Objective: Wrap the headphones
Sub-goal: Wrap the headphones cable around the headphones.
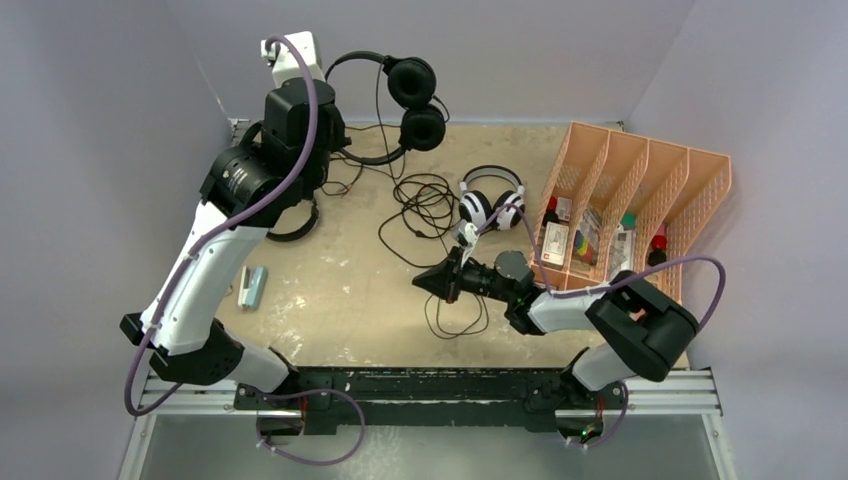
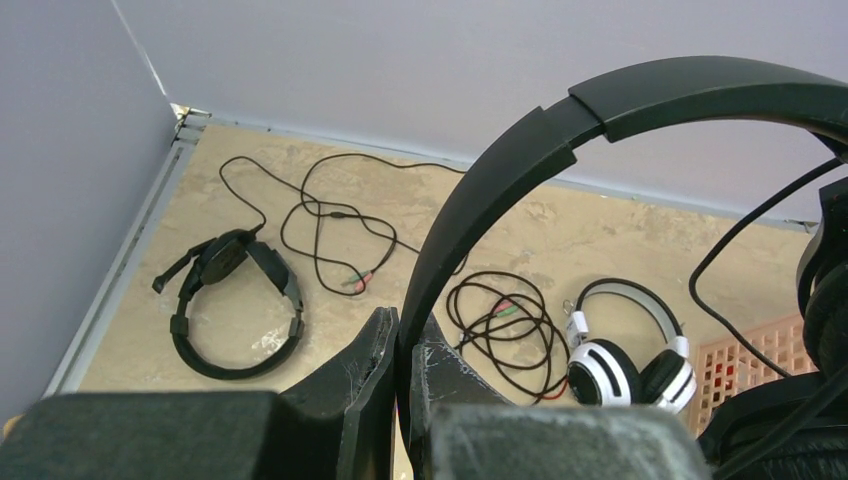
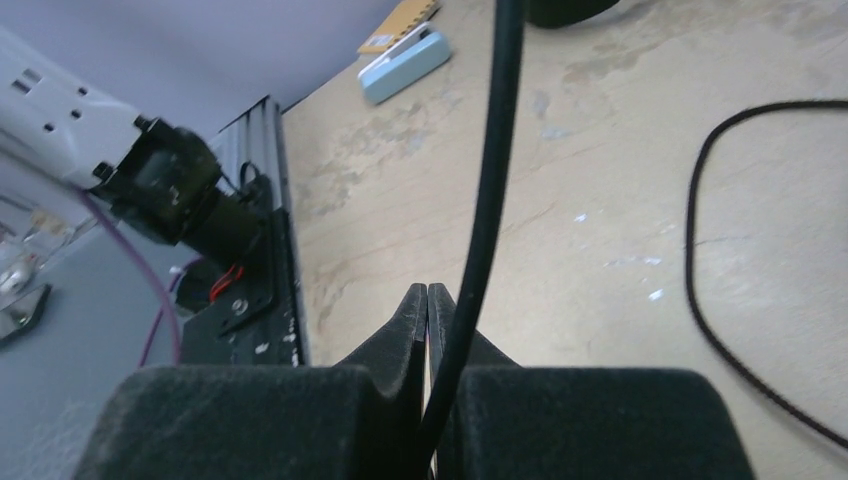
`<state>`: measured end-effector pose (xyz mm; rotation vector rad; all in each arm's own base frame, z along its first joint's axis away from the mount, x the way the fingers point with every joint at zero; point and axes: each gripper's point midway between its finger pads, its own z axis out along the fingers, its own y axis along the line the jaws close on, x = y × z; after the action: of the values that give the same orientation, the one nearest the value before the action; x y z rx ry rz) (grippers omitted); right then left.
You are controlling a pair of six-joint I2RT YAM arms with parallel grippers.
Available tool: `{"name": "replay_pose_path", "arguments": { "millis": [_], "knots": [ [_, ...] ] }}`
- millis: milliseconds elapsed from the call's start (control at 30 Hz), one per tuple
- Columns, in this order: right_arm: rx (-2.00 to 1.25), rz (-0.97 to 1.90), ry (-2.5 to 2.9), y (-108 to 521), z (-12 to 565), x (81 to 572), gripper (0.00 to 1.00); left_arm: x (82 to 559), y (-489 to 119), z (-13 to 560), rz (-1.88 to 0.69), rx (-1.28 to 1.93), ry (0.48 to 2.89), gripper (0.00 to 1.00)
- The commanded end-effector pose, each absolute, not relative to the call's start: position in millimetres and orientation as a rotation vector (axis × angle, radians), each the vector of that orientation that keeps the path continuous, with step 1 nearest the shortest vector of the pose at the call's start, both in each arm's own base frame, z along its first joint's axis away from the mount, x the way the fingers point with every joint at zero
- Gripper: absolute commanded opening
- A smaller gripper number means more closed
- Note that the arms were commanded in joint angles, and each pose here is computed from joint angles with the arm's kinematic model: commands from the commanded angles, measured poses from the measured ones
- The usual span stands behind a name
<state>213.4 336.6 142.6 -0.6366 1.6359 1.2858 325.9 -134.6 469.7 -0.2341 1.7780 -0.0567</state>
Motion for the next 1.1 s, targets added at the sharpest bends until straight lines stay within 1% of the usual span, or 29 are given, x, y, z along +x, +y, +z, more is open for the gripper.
{"name": "replay_pose_path", "arguments": {
  "millis": [0,167,300,467,600,733,800,900,1067],
  "knots": [
    [-0.695,1.371,1.638,333,146,189,0.00,330,-125,504,-0.098,-0.317,1.662,0.00],
    [-0.644,1.368,1.741,318,127,177,0.00,331,-122,503,-0.100,-0.323,1.666,0.00],
    [-0.562,1.267,1.862,303,104,182,0.00,329,-118,505,-0.106,-0.336,1.658,0.00],
    [-0.509,1.208,1.921,295,97,188,0.00,328,-123,507,-0.149,-0.323,1.662,0.00],
    [-0.477,1.137,1.945,297,100,209,0.00,325,-137,506,-0.234,-0.270,1.678,0.00],
    [-0.365,1.097,2.025,275,92,237,0.00,316,-136,505,-0.255,-0.221,1.686,0.00],
    [-0.310,1.116,2.049,261,89,249,0.00,310,-147,503,-0.310,-0.133,1.688,0.00],
    [-0.320,1.116,2.087,252,95,261,0.00,295,-176,493,-0.423,0.115,1.691,0.00],
    [-0.328,1.071,2.173,234,120,289,0.00,265,-197,441,-0.438,0.534,1.718,0.00]
  ]
}}
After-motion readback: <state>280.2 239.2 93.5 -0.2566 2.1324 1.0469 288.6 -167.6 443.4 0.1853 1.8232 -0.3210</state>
